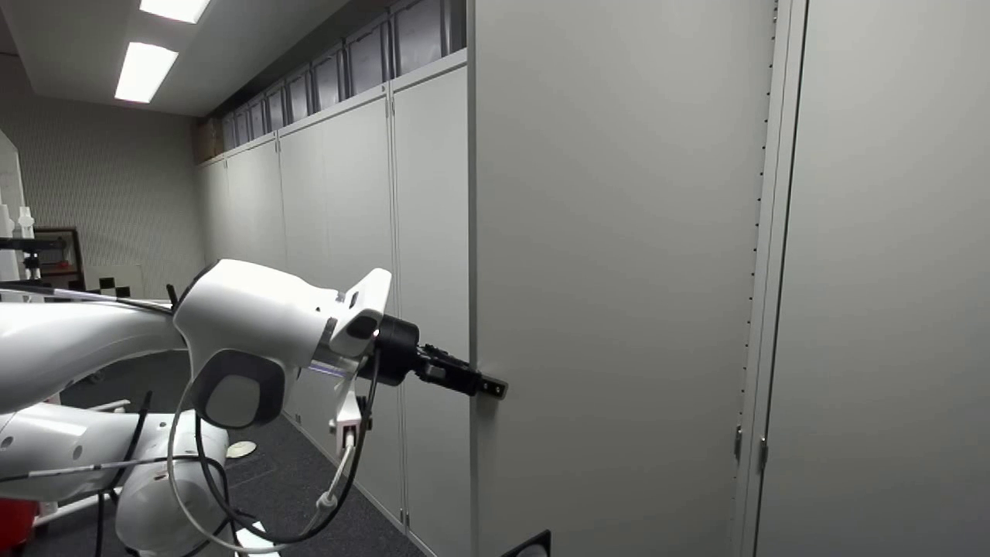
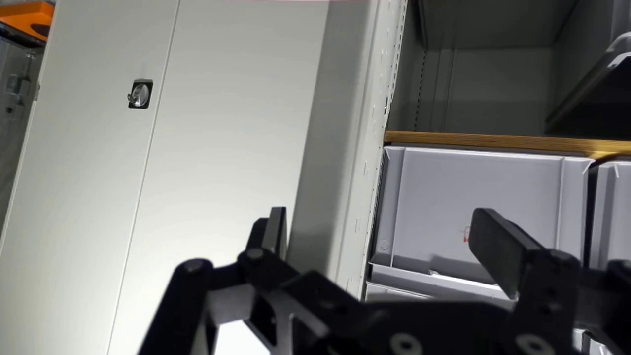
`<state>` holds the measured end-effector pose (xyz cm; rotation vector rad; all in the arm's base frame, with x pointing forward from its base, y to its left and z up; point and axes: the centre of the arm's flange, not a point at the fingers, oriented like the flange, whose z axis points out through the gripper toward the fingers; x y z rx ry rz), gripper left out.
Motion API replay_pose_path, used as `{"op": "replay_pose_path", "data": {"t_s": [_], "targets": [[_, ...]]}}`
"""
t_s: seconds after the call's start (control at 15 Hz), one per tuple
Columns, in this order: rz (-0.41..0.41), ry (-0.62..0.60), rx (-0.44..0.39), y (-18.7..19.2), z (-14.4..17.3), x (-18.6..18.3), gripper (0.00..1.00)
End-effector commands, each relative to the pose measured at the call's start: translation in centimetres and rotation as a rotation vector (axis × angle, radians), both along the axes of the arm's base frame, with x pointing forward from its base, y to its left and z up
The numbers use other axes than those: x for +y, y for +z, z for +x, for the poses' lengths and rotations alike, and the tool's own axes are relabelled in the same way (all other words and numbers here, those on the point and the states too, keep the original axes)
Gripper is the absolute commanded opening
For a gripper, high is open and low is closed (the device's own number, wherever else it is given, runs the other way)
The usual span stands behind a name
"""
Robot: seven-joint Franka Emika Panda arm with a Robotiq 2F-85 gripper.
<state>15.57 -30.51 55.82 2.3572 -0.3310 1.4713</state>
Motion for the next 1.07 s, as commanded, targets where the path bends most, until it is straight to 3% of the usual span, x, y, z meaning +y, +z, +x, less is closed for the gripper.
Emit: {"op": "replay_pose_path", "data": {"t_s": [0.0, 1.0], "targets": [[-0.022, 0.023, -0.015, 0.4, 0.2, 1.7, 1.0], [-0.04, 0.059, 0.001, 1.0, 0.7, 4.2, 1.0]]}}
